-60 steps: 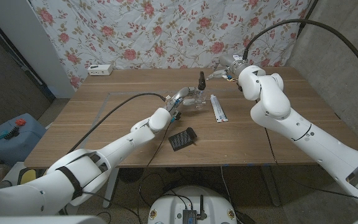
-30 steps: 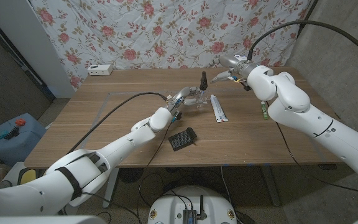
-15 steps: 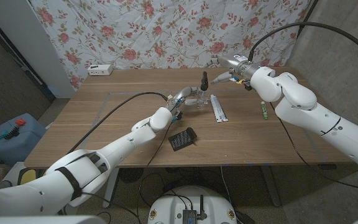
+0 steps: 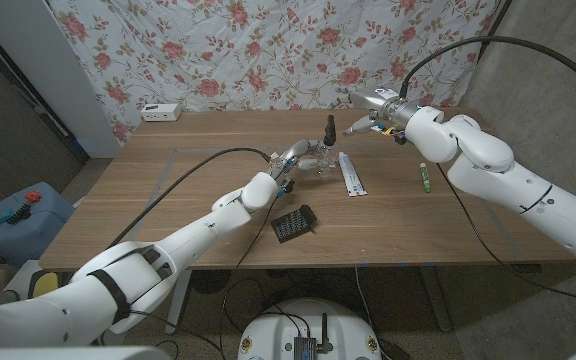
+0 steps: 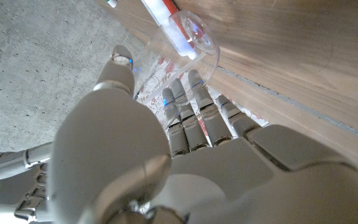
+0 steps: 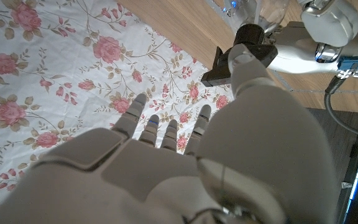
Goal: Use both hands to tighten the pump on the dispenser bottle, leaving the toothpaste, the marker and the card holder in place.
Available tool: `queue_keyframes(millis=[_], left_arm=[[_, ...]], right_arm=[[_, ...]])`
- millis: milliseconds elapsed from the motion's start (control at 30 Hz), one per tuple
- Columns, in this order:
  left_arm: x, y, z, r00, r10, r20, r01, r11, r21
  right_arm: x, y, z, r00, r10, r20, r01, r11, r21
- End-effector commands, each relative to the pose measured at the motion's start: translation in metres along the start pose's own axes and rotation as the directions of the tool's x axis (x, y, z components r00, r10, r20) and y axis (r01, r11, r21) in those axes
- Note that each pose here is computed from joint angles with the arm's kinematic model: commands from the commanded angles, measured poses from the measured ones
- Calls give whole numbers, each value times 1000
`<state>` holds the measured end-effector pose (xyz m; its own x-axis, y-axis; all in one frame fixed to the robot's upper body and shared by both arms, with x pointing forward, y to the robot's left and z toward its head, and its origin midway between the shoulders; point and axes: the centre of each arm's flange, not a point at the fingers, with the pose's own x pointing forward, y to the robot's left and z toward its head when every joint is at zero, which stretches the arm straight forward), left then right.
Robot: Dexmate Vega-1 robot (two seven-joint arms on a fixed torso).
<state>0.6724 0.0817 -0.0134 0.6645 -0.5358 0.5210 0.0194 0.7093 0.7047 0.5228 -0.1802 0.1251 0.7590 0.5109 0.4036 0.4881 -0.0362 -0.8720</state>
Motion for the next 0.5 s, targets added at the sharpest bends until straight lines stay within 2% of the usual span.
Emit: queue_keyframes(millis=[33,500], left_arm=[[-2,1,0,1000,7,-7,-7,1000,3],[5,2,-3,1000,11,-8,-11,1000,-3]], right_arm=[[7,2,-3,998,31,50,-30,999,-19],[20,4,1,992,89,88,-86,996,-32]])
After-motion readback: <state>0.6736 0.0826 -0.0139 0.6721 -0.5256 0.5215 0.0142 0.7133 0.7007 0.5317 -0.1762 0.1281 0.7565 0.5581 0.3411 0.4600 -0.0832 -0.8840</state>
